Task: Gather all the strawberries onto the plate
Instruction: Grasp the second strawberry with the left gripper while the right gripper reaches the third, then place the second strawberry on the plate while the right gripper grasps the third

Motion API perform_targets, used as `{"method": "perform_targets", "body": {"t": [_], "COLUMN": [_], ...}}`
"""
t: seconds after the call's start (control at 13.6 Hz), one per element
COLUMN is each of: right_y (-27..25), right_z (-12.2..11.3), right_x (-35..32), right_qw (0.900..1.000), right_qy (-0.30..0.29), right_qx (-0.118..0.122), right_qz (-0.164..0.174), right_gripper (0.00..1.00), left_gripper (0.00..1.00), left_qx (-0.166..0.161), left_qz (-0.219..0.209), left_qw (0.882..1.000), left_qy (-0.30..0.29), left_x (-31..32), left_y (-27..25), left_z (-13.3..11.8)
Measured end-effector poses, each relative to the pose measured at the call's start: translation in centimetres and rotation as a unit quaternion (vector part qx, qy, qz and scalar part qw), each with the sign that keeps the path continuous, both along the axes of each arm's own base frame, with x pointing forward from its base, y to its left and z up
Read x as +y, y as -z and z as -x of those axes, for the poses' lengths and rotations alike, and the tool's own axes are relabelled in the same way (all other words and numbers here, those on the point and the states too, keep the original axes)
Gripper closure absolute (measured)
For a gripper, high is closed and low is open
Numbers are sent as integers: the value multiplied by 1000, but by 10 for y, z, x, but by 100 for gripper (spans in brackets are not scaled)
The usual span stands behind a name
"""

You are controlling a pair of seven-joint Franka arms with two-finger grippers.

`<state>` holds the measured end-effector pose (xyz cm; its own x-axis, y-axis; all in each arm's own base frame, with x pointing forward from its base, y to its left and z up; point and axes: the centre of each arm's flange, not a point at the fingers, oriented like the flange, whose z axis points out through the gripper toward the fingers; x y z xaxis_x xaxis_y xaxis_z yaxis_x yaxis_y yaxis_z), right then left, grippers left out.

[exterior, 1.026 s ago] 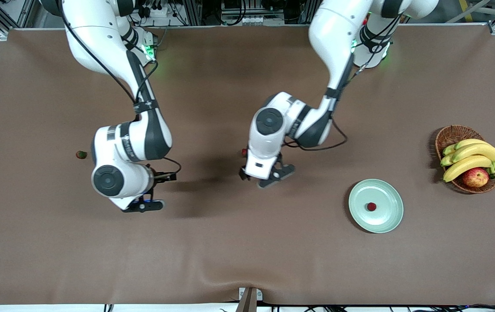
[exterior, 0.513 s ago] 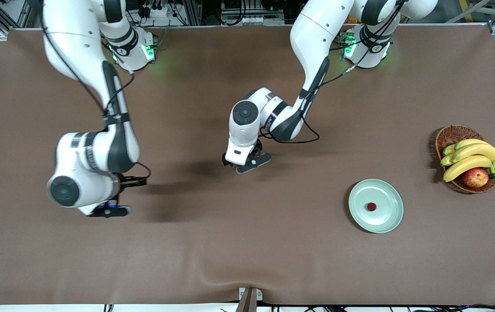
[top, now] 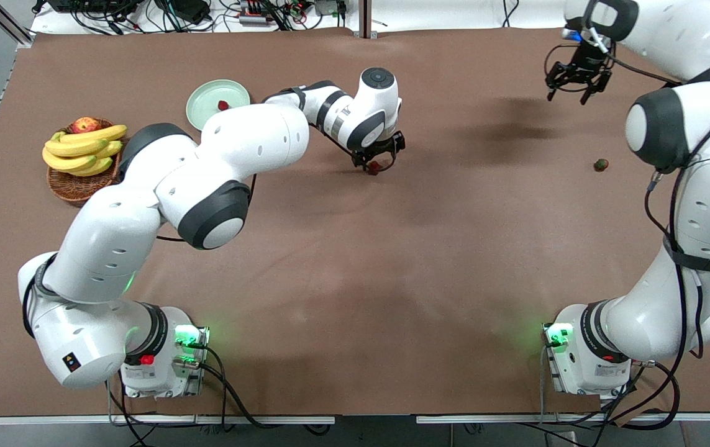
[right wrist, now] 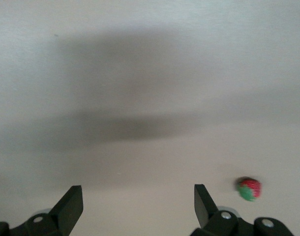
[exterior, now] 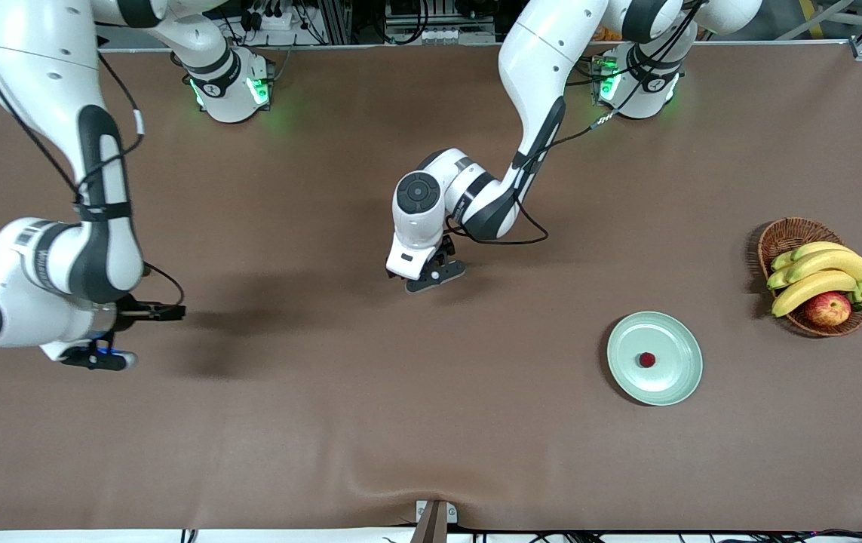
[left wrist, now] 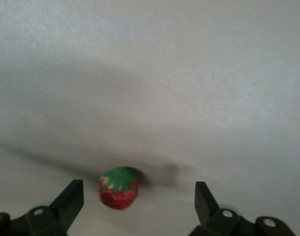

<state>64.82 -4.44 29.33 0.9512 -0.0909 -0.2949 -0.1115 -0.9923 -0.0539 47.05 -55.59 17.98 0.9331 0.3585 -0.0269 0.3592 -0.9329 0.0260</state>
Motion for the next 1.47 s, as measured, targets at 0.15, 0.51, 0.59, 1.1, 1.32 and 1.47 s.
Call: {"method": "perform_targets", "body": {"t": [0.15, 0.51, 0.59, 1.1, 1.32, 1.47], "right_y": [7, 42, 54, 84, 95, 102], "right_z": [9, 36, 44, 78, 84, 87], "right_x": [-22, -58, -66, -110, -109, -112], "right_qw": [1000, 999, 999, 999, 999, 998], "right_qy": [-12, -26, -29, -34, -41, -43], "right_qx": [0, 5, 3, 20, 29, 32], "right_qz": [13, 37, 37, 21, 17, 17], "right_gripper": [0, 0, 0, 0, 0, 4], "left_gripper": [0, 30, 40, 68, 68, 68], "left_qx": [3, 13, 17, 7, -41, -54], "left_qz": [-4, -13, -17, -25, -28, -36], "left_qw": [1000, 1000, 1000, 999, 990, 977], "left_qy": [7, 8, 8, -36, -133, -203], "left_x": [3, 5, 5, 31, 135, 229], "left_y": [5, 7, 8, -47, -116, -136], "left_z": [2, 4, 5, -31, -126, -181]}}
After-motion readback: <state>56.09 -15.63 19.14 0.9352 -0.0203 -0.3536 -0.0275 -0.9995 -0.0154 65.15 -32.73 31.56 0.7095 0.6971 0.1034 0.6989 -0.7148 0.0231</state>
